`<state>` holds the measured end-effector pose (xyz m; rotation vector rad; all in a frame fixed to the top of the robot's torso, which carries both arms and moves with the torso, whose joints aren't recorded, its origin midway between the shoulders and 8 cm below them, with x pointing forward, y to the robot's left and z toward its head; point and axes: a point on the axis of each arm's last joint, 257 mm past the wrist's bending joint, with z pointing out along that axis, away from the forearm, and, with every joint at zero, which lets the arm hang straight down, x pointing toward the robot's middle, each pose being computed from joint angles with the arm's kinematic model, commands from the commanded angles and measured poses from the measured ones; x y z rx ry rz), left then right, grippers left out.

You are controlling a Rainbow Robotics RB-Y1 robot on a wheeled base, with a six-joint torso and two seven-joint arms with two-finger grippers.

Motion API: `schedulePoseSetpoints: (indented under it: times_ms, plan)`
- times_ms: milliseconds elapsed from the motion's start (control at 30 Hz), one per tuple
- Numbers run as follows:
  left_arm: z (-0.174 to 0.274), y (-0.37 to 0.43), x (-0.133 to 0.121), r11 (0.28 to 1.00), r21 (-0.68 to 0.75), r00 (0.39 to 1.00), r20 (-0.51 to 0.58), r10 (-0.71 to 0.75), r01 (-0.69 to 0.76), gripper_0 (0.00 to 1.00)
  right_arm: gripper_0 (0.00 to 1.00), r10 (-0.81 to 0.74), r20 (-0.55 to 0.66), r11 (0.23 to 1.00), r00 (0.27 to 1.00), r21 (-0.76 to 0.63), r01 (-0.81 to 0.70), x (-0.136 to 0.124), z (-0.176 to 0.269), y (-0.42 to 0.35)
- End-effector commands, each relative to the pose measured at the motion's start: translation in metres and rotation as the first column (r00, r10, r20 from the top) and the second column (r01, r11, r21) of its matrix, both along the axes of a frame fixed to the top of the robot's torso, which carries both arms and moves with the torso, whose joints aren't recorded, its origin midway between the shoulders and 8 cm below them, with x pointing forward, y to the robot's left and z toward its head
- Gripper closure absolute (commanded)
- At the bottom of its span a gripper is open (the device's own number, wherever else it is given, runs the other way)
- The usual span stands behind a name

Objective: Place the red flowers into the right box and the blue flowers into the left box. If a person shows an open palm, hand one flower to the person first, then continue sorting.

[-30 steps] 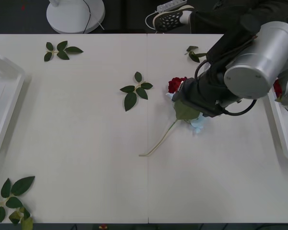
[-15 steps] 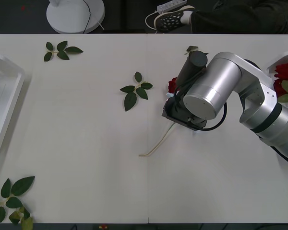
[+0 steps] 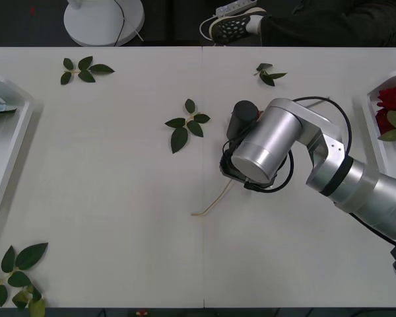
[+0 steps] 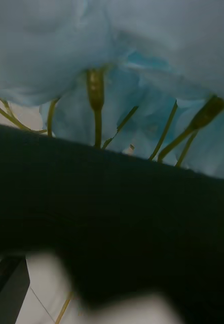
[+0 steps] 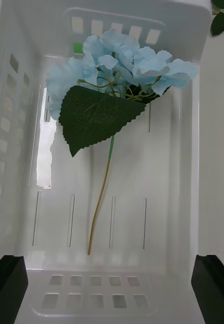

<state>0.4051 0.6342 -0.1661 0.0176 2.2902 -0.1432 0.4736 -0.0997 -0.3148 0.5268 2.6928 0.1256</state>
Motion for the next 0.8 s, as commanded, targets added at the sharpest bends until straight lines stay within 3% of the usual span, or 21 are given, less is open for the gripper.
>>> schedulePoseSetpoints:
  times_ms: [33,300,533,800]
  plan:
    - [0.028,0.001,-0.001,1.0,-0.01,1.0,0.013,-0.002,0.002,0.0,0.02,0.011,0.049,0.999,0.999,0.046,-0.014,0.013,0.013,0.034]
    - [0.038,-0.032,0.005,0.993,-0.097,0.997,0.055,-0.054,0.059,0.0,0.02,0.011,0.069,0.999,0.998,0.034,-0.014,0.022,-0.001,0.037]
    - [0.021,-0.071,0.011,0.975,-0.194,0.992,0.091,-0.091,0.108,0.0,0.02,0.013,0.071,0.999,0.997,0.028,-0.015,0.025,-0.005,0.035]
    - [0.017,-0.118,0.02,0.966,-0.122,0.972,0.099,-0.215,0.226,0.0,0.02,0.012,0.065,1.0,0.998,0.025,-0.014,0.028,-0.012,0.032]
